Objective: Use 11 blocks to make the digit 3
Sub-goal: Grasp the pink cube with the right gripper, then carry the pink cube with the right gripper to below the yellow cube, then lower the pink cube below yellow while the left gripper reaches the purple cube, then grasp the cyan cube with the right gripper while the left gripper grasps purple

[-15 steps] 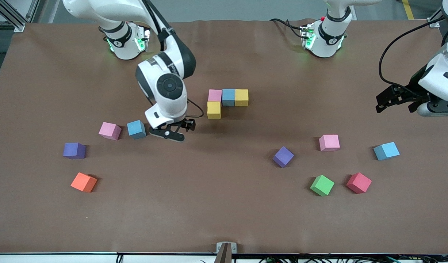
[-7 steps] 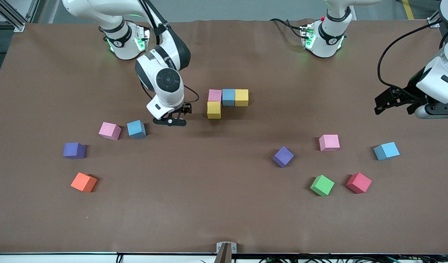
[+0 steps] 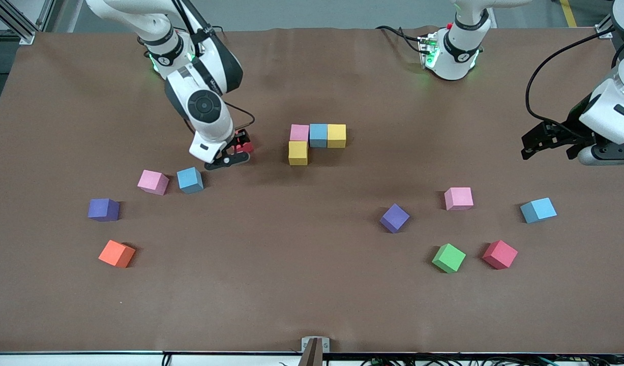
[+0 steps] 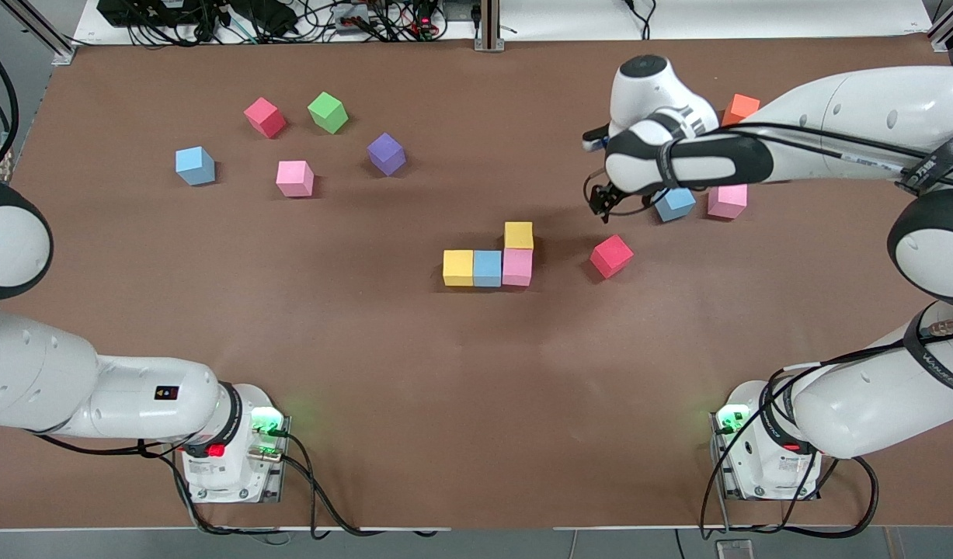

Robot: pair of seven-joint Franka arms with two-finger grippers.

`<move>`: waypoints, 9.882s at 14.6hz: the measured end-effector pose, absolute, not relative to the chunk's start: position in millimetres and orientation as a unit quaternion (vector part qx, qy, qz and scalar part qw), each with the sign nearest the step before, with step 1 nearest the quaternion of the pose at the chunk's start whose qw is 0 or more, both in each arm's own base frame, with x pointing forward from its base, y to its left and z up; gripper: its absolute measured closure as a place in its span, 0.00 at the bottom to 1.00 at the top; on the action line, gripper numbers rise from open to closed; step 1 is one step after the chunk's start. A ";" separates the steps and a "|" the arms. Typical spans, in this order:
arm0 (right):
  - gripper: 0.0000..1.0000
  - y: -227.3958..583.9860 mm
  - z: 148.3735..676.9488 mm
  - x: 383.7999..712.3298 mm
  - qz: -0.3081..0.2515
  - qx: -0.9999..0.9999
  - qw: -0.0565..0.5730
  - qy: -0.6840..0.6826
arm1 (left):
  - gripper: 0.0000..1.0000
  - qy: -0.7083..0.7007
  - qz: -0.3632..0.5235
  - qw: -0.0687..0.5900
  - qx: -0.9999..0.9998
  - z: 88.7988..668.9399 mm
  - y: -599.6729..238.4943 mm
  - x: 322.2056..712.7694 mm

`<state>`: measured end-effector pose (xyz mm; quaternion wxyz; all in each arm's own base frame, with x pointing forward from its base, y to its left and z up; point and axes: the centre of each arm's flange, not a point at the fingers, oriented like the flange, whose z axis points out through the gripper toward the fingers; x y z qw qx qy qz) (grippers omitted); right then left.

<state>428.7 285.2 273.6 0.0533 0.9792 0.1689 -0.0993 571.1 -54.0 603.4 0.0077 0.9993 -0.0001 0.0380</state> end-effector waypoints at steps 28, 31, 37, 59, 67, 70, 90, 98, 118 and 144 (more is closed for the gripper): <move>0.00 290.4 215.5 375.2 -0.062 0.971 0.018 0.231 | 0.00 -0.002 0.048 0.009 0.999 605.3 -57.8 572.7; 0.07 289.6 211.7 374.1 -0.066 0.970 0.019 0.231 | 0.00 -0.002 0.048 0.009 0.999 605.3 -57.8 572.7; 0.29 288.4 205.8 373.4 -0.071 0.970 0.019 0.231 | 0.00 -0.002 0.048 0.009 0.999 605.3 -57.9 572.7; 0.45 340.8 284.9 563.8 -0.065 0.997 -0.024 0.027 | 0.00 0.005 0.053 0.011 0.998 606.6 -64.8 576.2; 0.45 443.5 233.6 540.9 -0.091 0.995 -0.007 -0.029 | 0.00 0.018 0.054 0.012 0.998 607.1 -66.7 577.1; 0.45 450.4 223.3 534.1 -0.096 0.995 -0.002 -0.027 | 0.00 0.018 0.055 0.012 0.998 607.3 -67.2 577.1; 0.45 471.2 210.7 512.6 -0.103 0.994 -0.014 -0.017 | 0.00 0.022 0.017 0.019 0.999 523.8 -94.6 618.5; 0.45 471.2 210.4 508.3 -0.104 0.994 -0.013 0.003 | 0.00 0.012 0.012 0.020 1.000 510.4 -102.4 623.0; 0.45 468.7 209.5 500.1 -0.106 0.994 -0.008 0.007 | 0.00 0.019 -0.037 0.016 0.999 443.8 -118.3 629.5; 0.00 189.0 322.5 609.5 -0.113 0.993 0.023 -0.008 | 0.00 0.401 -0.046 0.024 0.915 228.7 -264.7 637.1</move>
